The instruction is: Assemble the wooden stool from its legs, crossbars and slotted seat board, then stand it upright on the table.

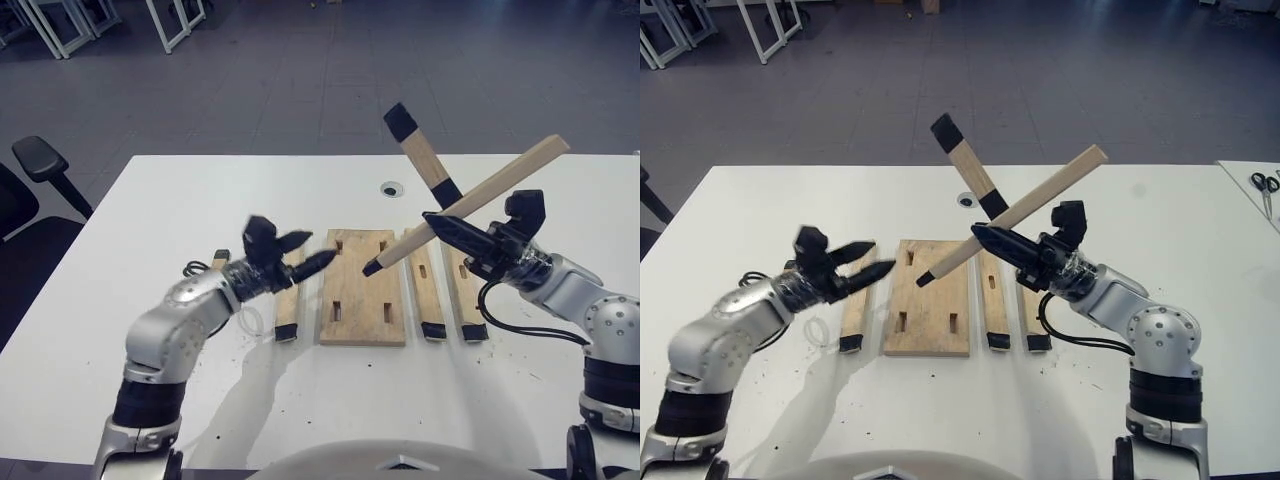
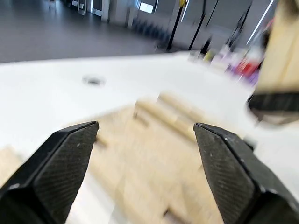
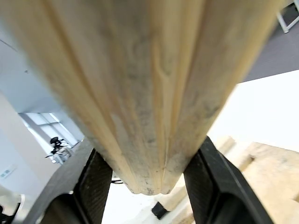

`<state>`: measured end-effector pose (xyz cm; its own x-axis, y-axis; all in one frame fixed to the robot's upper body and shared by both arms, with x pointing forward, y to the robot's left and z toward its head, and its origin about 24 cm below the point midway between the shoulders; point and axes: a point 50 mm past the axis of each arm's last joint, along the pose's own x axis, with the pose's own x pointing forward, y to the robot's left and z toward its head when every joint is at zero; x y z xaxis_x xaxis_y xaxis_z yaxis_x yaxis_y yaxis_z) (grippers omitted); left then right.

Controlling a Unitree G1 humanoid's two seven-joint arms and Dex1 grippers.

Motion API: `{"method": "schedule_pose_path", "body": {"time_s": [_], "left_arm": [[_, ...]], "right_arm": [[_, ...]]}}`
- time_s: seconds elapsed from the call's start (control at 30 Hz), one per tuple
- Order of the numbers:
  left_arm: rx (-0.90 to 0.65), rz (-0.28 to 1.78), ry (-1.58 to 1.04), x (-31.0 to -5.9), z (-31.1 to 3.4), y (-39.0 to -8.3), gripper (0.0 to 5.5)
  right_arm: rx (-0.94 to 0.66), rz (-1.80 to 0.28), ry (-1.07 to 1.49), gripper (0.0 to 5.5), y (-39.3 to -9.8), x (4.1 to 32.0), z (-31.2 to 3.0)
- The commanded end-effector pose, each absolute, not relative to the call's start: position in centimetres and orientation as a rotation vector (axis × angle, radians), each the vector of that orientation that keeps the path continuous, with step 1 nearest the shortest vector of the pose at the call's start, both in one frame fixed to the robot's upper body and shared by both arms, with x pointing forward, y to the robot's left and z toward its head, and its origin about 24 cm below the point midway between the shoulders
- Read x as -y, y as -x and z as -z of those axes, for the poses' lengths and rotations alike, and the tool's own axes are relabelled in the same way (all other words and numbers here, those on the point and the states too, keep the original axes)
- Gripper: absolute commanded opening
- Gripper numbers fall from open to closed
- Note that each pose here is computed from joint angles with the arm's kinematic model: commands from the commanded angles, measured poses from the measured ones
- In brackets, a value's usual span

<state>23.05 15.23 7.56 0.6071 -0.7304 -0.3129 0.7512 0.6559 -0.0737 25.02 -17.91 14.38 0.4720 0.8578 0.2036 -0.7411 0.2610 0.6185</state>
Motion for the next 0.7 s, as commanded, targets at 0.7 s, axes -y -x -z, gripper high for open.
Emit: {"method": "schedule_pose_path", "body": {"time_s": [0.7], "left_arm": [[-0.649, 0.956, -0.783, -20.1, -2.4, -19.2, 3.77]], "right_arm": [[-0.203, -1.053, -0.372, 2.04, -29.9, 17.0, -12.5]]}}
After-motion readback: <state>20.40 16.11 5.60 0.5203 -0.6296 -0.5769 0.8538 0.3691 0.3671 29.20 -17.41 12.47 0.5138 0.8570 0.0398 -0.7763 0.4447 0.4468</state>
